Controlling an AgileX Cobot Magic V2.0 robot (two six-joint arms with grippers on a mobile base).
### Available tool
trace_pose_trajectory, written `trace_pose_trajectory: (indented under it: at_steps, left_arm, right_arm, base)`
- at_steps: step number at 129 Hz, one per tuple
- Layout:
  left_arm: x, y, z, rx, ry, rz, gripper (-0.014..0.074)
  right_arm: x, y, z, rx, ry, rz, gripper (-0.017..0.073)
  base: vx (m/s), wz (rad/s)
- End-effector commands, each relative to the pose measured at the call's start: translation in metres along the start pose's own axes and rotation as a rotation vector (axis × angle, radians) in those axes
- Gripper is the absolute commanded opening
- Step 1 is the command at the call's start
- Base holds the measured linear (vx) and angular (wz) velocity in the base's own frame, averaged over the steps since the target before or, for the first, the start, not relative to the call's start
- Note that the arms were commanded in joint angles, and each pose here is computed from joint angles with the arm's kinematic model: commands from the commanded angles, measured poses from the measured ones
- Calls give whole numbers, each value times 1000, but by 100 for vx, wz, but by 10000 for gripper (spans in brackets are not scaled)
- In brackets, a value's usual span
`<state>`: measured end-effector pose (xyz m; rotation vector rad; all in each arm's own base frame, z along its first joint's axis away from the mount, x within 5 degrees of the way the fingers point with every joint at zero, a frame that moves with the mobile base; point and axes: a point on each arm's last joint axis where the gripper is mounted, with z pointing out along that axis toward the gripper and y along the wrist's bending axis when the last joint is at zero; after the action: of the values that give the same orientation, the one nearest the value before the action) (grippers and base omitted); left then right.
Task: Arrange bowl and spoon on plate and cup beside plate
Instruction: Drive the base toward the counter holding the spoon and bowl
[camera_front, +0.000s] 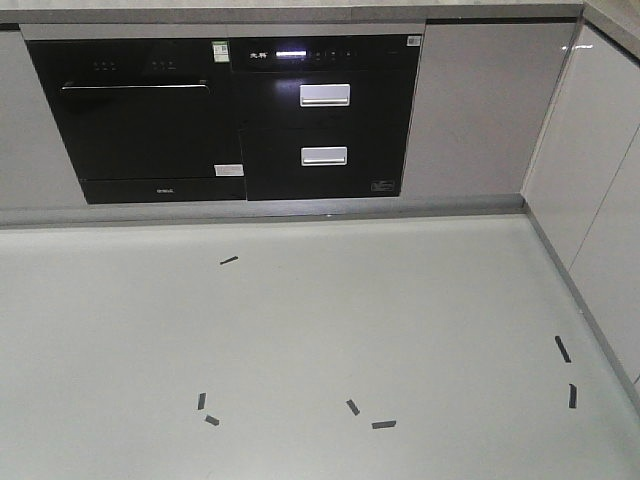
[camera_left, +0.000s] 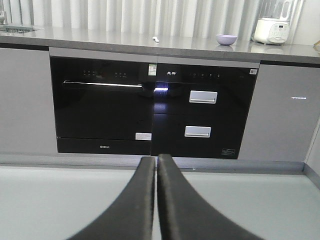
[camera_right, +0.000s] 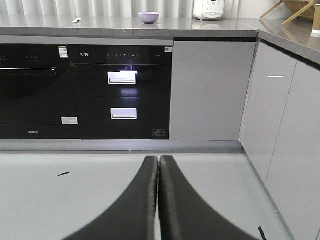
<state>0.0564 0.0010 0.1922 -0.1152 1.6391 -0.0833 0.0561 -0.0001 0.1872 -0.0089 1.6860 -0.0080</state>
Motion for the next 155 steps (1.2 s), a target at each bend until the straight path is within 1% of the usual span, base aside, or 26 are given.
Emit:
trace_pose_trajectory:
  at_steps: [1, 59, 112, 155]
  left_arm:
    - [-3, -1, -1, 16, -73, -16, -6]
    - [-3, -1, -1, 16, -73, -16, -6]
    - [-3, -1, -1, 16, -73, -16, -6]
    - [-3, -1, -1, 16, -73, -16, -6]
  right_arm:
    - [-5, 0, 0, 2, -71, -3, -8]
    - [-5, 0, 0, 2, -71, -3, -8]
    - [-5, 0, 0, 2, -71, -3, -8]
    - [-5, 0, 0, 2, -71, -3, -8]
  base:
    - [0, 0]
    - [7, 3]
    - [19, 5]
    - [18, -7]
